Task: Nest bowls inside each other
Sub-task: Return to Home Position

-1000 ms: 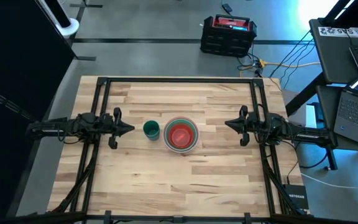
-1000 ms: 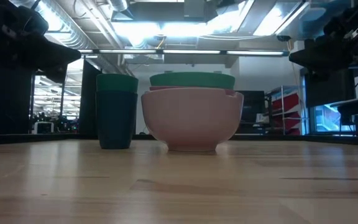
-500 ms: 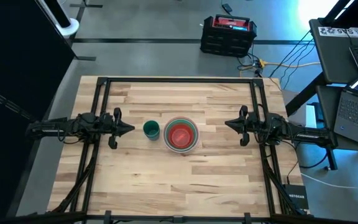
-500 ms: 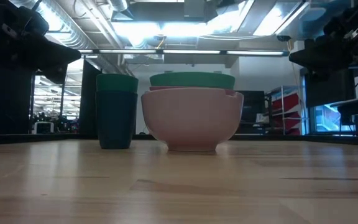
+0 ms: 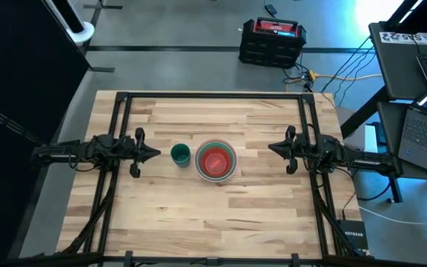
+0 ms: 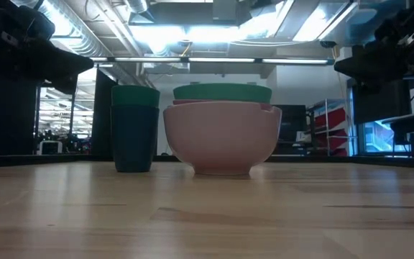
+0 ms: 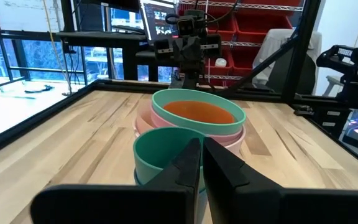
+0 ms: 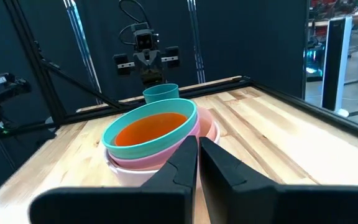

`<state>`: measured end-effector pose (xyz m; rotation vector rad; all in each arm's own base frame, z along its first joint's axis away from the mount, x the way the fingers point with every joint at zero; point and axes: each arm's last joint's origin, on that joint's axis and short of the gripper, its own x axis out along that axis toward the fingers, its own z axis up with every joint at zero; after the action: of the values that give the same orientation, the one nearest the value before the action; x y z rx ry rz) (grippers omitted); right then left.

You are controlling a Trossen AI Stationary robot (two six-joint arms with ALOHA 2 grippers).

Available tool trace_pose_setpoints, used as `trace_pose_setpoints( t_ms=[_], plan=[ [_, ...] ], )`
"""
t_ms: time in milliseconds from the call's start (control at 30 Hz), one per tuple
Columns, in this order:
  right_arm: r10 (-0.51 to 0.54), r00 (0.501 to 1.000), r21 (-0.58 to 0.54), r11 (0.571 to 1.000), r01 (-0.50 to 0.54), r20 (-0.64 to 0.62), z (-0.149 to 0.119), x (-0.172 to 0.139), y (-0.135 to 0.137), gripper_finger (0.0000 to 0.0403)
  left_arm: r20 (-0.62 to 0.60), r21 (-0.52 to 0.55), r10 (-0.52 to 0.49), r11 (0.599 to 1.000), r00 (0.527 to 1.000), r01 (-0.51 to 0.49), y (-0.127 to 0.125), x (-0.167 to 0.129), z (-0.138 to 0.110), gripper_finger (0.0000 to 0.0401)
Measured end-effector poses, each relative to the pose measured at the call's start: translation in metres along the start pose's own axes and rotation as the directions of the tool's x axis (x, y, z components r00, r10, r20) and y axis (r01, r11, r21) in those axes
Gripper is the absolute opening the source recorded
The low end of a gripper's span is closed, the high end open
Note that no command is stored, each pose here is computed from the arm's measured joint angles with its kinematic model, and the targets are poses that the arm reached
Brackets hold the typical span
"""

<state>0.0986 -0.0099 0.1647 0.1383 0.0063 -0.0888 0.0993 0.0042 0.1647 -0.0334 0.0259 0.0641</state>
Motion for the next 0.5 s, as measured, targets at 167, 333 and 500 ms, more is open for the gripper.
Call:
trace_pose_setpoints(
  t_ms=[167, 333, 500],
  plan=[
    [-0.007, 1.0, -0.151, 0.988, 0.007, 0.001, 0.0, 0.0, -0.0002, 0.0001, 0.0, 0.0, 0.0, 1.0, 1.0, 0.0, 0.0, 0.0, 0.0, 0.0],
    [-0.007, 1.0, -0.168, 0.986, 0.007, 0.001, 0.0, 0.0, -0.0002, 0.0001, 0.0, 0.0, 0.0, 1.0, 1.0, 0.0, 0.0, 0.0, 0.0, 0.0],
    [-0.006, 1.0, -0.165, 0.986, 0.006, 0.0, 0.0, 0.0, -0.0002, 0.0001, 0.0, 0.0, 0.0, 1.0, 1.0, 0.0, 0.0, 0.0, 0.0, 0.0]
  ],
)
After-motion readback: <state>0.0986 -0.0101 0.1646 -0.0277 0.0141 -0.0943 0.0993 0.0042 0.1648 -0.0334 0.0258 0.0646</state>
